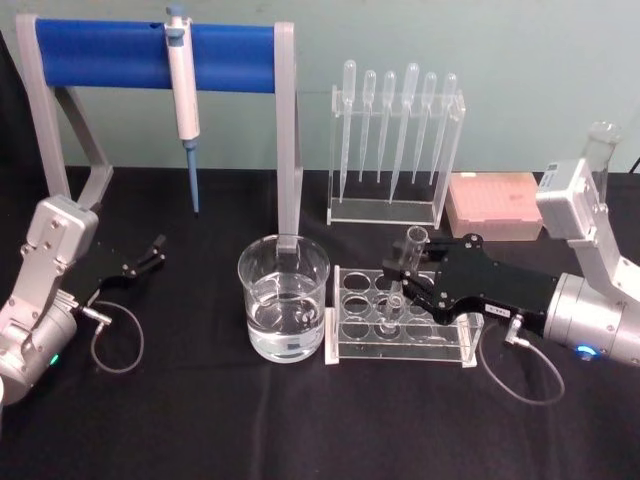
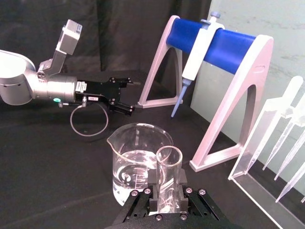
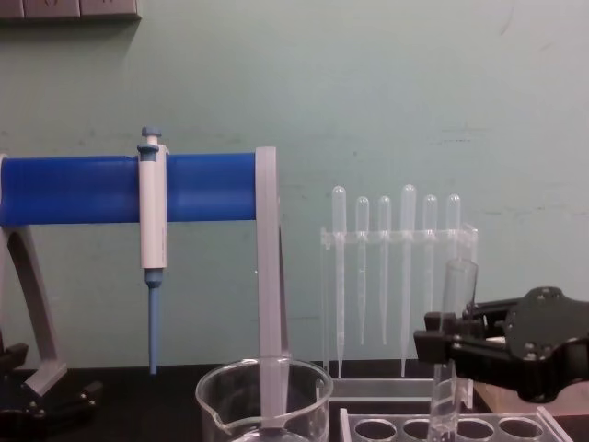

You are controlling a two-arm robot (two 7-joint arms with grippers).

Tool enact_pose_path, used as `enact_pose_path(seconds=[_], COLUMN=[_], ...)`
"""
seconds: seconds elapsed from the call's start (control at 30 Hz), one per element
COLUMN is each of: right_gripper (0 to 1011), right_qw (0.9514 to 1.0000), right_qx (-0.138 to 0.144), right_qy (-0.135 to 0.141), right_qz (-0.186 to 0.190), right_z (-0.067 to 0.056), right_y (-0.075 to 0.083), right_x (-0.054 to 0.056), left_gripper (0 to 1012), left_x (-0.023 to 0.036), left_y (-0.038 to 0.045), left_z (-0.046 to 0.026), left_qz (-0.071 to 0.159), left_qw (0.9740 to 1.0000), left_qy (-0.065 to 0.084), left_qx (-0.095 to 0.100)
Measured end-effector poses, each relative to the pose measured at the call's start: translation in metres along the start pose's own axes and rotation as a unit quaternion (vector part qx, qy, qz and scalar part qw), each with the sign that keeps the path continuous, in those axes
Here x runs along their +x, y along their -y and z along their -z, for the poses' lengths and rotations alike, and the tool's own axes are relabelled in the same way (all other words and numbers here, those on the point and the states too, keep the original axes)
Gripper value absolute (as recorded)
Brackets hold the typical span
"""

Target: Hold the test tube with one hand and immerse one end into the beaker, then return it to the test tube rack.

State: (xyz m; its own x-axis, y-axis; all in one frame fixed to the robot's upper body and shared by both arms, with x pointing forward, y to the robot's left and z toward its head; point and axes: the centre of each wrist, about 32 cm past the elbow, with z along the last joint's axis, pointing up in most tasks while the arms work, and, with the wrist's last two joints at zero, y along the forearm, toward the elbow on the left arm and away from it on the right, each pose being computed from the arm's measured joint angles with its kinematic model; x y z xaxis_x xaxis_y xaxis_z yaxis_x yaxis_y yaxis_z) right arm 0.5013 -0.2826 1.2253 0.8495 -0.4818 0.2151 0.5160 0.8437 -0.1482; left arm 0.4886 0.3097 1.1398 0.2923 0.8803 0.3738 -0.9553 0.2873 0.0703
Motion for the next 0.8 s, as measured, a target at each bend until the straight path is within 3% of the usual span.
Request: enact_pose_path(seconds=[0.4,0.8], right_gripper=[224,224], right_qw=[0.9999,0.9999], right_qx=[-0.009,-0.011], right_qy=[-0.008,-0.007], right_qz=[0.003,0.003], right_z=[0.0088,0.0094], right_y=[-0.001,-0.0019], right_x=[-0.0028,-0.0032], left_gripper=[1000,1000], left_x=[0.0,0.0], left_y=[0.0,0.0], left_z=[0.0,0.0], left_qz=[0.0,0.0], left_qw=[1.0,1.0], left_qy=[0.0,0.0], left_qx=[0.0,0.0])
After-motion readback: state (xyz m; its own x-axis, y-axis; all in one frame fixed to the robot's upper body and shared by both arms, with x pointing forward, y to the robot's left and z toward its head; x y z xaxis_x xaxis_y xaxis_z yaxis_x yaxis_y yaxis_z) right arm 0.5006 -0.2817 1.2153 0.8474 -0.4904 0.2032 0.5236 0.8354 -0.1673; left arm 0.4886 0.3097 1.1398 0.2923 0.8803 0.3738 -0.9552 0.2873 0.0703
